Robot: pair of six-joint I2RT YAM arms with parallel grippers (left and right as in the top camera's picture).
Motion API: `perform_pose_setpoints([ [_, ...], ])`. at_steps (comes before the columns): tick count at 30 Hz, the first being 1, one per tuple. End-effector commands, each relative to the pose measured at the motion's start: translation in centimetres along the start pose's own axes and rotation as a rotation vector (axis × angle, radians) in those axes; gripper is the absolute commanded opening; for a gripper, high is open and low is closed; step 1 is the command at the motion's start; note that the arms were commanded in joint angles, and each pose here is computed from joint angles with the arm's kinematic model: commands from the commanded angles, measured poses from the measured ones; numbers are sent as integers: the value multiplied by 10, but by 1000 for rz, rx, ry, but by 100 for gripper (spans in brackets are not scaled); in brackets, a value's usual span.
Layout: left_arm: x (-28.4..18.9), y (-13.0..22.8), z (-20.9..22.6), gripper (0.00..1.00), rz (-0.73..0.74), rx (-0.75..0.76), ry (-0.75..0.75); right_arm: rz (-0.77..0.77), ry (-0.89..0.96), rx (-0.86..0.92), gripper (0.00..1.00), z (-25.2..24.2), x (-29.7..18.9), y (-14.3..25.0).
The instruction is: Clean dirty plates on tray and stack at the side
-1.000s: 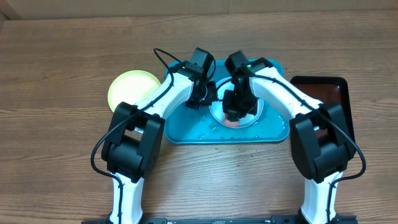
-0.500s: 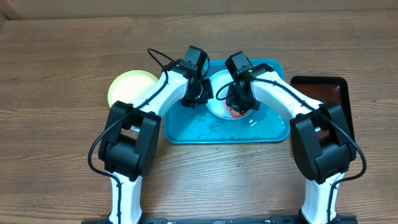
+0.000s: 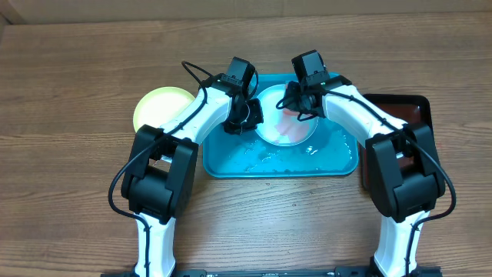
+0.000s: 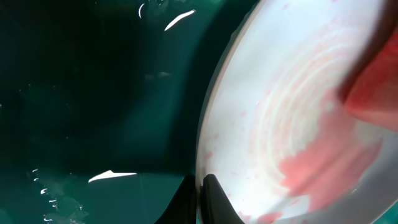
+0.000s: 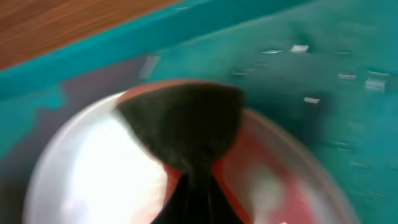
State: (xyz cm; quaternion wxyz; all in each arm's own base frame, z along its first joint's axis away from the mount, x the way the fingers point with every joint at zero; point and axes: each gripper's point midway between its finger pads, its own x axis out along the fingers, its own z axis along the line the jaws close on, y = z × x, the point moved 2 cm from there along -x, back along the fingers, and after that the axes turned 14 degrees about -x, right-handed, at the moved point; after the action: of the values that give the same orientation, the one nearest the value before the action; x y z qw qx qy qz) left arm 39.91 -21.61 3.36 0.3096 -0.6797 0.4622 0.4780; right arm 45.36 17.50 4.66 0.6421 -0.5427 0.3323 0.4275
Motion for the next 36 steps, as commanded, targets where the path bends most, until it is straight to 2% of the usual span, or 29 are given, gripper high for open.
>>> perform_pose_setpoints([
  [1, 3, 6, 4, 4, 36, 29, 2, 58, -145, -70, 4, 36, 1, 16],
  [6, 3, 7, 3, 4, 39, 29, 5, 215, -199, -96, 4, 53, -4, 56],
  [9, 3, 7, 3, 4, 46, 29, 11, 322, -137, -78, 4, 38, -8, 78],
  [13, 3, 7, 2, 4, 44, 30, 14, 385, -17, -37, 4, 3, -14, 85],
  [19, 3, 5, 0, 4, 36, 34, 22, 365, 90, -4, 4, -37, -31, 57],
  [27, 3, 1, -4, 4, 16, 68, 42, 258, 49, -16, 4, -30, -81, 4],
  [30, 3, 1, -5, 17, 15, 80, 43, 209, 29, -23, 4, -27, -106, -11],
  [34, 4, 2, -7, 26, 13, 98, 44, 166, -3, -2, 4, -29, -129, -21],
  [36, 6, 3, -7, 27, 5, 104, 32, 161, -12, 12, 4, -33, -137, -22],
])
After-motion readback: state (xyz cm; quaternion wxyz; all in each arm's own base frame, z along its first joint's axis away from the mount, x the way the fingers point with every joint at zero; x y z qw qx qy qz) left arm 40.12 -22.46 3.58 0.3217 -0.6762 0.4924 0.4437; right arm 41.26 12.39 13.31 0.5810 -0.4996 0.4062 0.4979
